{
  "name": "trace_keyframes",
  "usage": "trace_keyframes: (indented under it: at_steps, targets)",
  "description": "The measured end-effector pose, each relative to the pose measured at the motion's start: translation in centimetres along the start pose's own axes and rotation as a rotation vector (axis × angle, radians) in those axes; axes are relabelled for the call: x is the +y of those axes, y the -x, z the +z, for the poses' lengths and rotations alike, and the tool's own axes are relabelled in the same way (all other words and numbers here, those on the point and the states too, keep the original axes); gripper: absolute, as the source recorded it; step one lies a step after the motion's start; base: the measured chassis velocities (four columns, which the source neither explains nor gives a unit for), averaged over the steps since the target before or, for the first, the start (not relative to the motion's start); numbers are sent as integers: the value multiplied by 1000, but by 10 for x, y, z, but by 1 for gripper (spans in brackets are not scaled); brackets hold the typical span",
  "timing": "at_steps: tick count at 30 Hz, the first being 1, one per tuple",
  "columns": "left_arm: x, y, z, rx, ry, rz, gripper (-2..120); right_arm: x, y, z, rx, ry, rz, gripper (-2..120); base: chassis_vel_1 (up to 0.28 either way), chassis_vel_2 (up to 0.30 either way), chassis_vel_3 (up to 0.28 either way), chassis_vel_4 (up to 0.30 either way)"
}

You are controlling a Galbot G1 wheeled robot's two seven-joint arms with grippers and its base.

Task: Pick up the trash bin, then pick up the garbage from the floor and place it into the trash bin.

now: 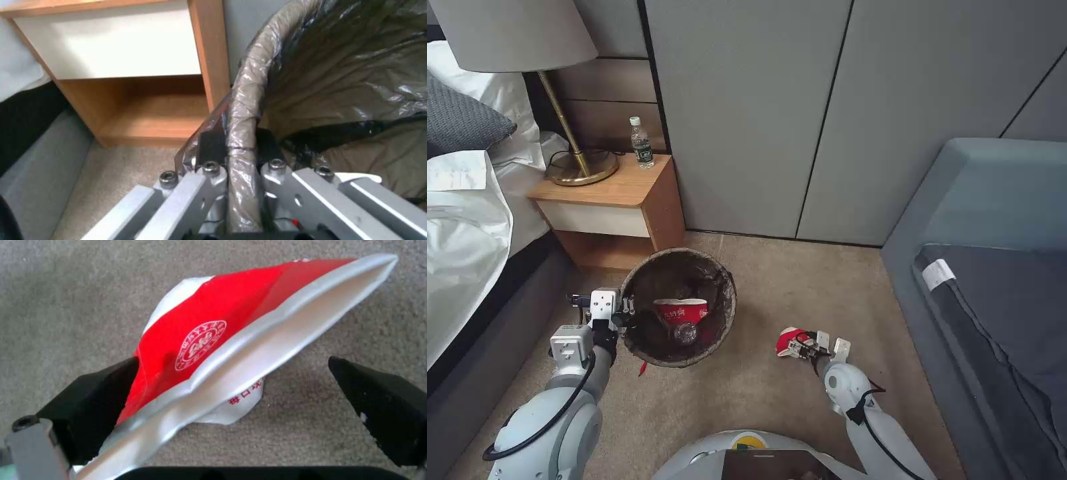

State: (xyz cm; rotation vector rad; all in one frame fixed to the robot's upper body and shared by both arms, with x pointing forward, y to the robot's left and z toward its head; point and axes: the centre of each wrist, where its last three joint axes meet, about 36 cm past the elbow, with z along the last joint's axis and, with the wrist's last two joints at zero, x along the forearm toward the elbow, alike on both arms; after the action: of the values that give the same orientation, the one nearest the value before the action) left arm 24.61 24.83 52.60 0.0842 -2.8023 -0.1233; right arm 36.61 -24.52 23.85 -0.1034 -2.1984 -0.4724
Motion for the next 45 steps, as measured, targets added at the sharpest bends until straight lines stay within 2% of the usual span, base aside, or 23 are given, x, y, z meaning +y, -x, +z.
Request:
trace_keyframes:
  at_steps: [7,10,20,21,25,26,30,31,34,39,45]
  targets:
    - [-1,0,0,-1,-3,1,2,1,1,0,-6,5,-9,100,0,0,0,0]
    - [-1,0,1,0,-5,0,2,3,0,0,-5,7,-23,93,0,0,0,0]
    - [-1,-1,2,3,-8,-6,2,10,-2,3,-5,1,-48,52,0,0,0,0]
    - [-1,-1,2,3,-8,-6,2,10,-2,3,-5,1,-48,52,0,0,0,0]
    - [-2,-1,2,2,-12,-4,2,11,-1,1,-8,-1,-48,36,0,0,0,0]
    - [-2,-1,2,2,-12,-4,2,11,-1,1,-8,-1,-48,36,0,0,0,0]
    - [-2,-1,1,1,-13,-5,2,13,-1,-2,-19,-1,-44,18,0,0,0,0]
    - [-2,-1,1,1,-13,-5,2,13,-1,-2,-19,-1,-44,18,0,0,0,0]
    - [-2,-1,1,0,-13,-5,2,12,0,-2,-25,2,-38,3,0,0,0,0]
    - [-2,-1,1,0,-12,-4,2,10,0,-2,-39,-9,-25,2,0,0,0,0]
    - [-2,-1,1,-1,-10,-1,2,4,-6,-3,-96,-76,11,2,0,0,0,0]
